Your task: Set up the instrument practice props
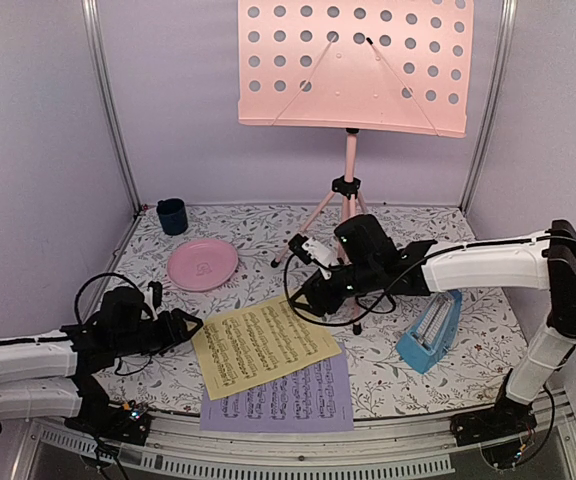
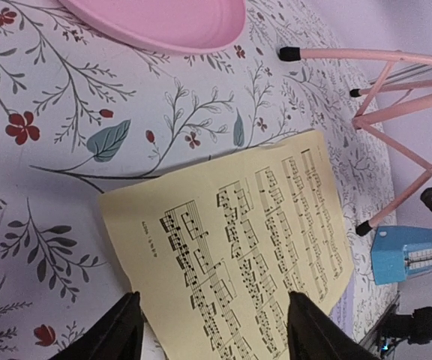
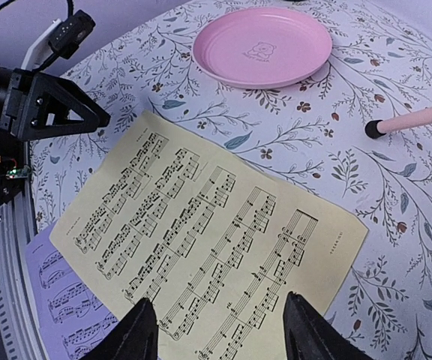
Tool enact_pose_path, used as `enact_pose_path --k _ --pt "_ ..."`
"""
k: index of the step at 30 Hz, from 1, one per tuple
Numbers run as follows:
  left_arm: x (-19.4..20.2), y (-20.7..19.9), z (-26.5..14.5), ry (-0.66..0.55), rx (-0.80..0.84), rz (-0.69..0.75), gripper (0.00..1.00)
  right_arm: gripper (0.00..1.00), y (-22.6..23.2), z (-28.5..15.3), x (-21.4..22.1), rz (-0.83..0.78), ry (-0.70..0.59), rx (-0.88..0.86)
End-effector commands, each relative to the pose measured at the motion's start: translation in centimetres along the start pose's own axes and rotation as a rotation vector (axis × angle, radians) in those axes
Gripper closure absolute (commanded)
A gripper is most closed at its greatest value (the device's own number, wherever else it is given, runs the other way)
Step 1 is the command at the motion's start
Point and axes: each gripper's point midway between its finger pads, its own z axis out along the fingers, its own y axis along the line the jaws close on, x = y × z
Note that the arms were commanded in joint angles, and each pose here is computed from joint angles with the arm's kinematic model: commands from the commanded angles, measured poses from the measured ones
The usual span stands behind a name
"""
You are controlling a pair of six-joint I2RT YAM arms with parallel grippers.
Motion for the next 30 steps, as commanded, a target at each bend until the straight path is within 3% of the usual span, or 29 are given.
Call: enact_pose_path --k 1,19,30 --pt "0.3 -0.4 0.4 0.010 0.065 -0.074 0.35 0.45 0.3 2.1 -0.1 -0.023 0.010 -0.001" --pt "1.9 4.1 0.2 -0.010 -0.038 -0.246 0.40 0.60 -0.8 8.2 6.4 0.010 0.171 -0.001" --pt "1.7 3.5 2.4 0.009 -0.031 -0.224 0.43 0.63 -0.8 10.3 7.7 0.020 0.205 -0.025"
